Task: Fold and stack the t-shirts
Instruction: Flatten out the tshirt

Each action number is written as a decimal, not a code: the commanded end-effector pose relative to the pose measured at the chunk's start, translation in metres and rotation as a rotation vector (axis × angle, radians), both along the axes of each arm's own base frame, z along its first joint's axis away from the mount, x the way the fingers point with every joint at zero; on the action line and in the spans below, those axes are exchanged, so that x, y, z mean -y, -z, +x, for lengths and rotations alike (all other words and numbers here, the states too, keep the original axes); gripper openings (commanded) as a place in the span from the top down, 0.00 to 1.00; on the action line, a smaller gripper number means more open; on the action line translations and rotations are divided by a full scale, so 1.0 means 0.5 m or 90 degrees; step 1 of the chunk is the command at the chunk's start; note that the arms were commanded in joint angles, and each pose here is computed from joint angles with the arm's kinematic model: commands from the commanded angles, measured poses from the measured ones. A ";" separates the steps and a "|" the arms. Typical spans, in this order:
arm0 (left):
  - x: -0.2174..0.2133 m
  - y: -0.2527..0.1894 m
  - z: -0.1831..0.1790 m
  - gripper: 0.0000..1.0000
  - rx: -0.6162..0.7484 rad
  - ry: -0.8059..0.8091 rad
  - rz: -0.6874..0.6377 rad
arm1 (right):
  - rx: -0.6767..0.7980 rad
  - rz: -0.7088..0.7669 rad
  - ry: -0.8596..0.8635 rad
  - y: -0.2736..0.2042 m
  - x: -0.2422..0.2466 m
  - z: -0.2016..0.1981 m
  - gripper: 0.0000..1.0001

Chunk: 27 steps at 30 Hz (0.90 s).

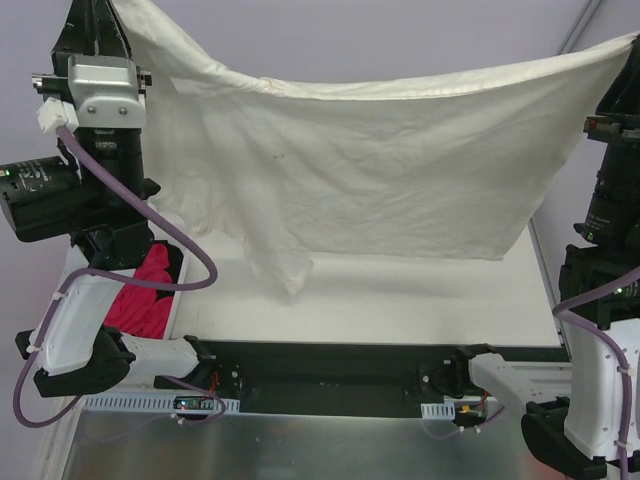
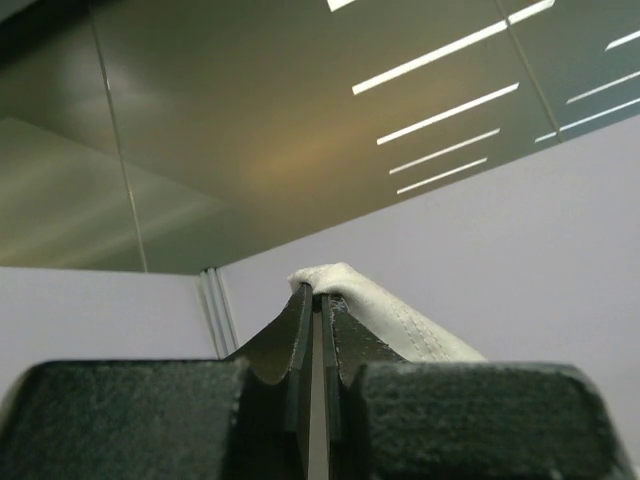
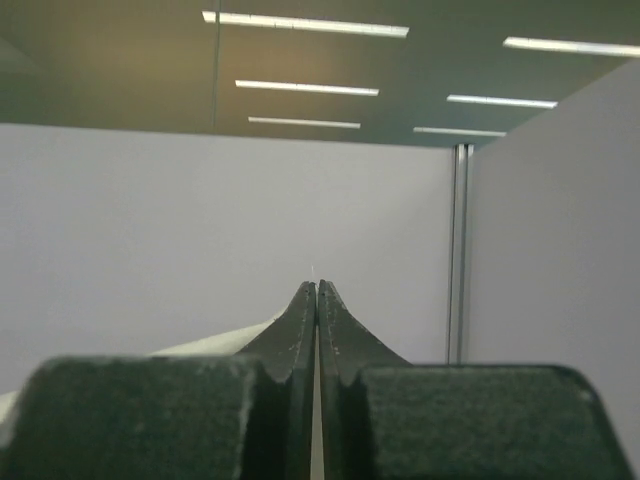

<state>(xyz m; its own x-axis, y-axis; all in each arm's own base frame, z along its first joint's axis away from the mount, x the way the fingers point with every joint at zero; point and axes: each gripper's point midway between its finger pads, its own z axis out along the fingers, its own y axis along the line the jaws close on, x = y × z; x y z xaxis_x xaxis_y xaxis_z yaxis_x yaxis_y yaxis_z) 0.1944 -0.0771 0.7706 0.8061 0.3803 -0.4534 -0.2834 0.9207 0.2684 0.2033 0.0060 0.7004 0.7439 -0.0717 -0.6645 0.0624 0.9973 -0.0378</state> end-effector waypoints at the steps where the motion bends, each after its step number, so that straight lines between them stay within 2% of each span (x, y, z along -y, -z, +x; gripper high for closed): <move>1: 0.005 -0.068 -0.106 1.00 0.164 0.053 0.041 | 0.203 -0.024 -0.002 -0.102 -0.006 -0.103 0.99; 8: 0.019 -0.111 -0.177 1.00 0.275 0.079 0.086 | 0.337 -0.011 0.000 -0.194 0.007 -0.206 0.99; 12: -0.003 -0.130 -0.235 1.00 0.325 0.127 0.078 | 0.398 -0.014 -0.010 -0.228 0.011 -0.277 0.99; 18: -0.054 -0.137 -0.308 1.00 0.365 0.185 0.057 | 0.468 0.000 -0.004 -0.238 0.033 -0.382 0.99; 27: -0.105 -0.129 -0.371 1.00 0.386 0.226 0.047 | 0.519 -0.033 -0.055 -0.222 0.021 -0.497 0.99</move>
